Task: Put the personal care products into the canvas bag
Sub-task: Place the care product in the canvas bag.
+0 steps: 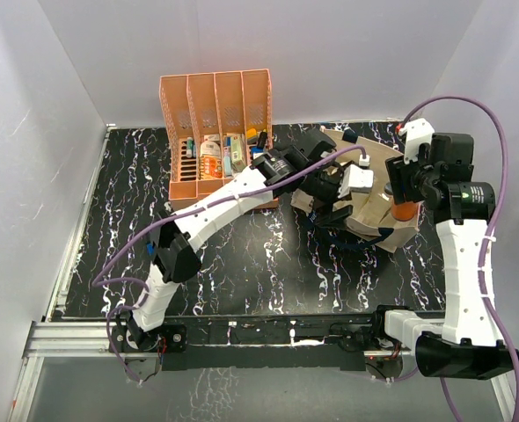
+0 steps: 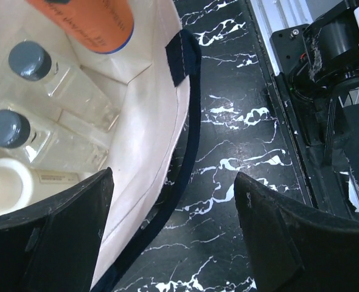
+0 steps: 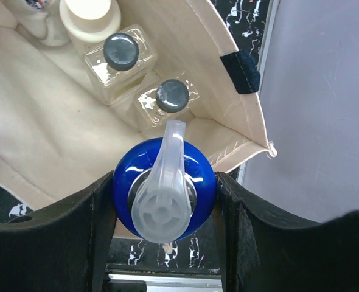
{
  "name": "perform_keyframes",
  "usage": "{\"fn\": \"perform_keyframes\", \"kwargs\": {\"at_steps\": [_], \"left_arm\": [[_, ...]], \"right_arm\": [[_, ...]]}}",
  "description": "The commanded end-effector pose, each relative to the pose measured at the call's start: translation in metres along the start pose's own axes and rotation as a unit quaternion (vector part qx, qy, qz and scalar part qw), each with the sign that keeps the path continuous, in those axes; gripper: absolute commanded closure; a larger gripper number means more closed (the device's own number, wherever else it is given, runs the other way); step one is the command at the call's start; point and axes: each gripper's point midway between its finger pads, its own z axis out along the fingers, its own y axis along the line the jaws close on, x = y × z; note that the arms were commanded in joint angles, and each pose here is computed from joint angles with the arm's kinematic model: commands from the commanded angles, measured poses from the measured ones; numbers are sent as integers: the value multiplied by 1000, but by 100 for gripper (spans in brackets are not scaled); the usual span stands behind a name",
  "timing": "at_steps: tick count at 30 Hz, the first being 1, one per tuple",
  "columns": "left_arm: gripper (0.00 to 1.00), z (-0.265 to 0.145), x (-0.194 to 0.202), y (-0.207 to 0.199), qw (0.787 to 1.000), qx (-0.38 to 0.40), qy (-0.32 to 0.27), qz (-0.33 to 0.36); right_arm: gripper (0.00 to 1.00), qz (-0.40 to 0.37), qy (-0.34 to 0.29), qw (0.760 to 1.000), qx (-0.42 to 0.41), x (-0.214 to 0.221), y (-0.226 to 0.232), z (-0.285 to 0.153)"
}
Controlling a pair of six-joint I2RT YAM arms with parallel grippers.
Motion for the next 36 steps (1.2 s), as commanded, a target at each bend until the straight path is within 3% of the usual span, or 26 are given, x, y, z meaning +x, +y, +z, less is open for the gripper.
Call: {"fn": "perform_keyframes", "kwargs": {"at_steps": [1, 8, 23, 36], "left_arm": [[23, 9, -22, -9, 998, 27, -34, 34], [29, 34, -14, -8, 998, 40, -32, 27], [54, 56, -3, -25, 997, 66, -14, 27], [83, 61, -1, -30, 997, 69, -8, 34]], "right_arm": [[92, -10, -64, 996, 64, -32, -27, -4], [92, 4, -51, 996, 73, -21, -28, 5], [92, 32, -23, 994, 106, 1, -34, 32], [92, 47, -5, 989, 139, 12, -44, 50]]}}
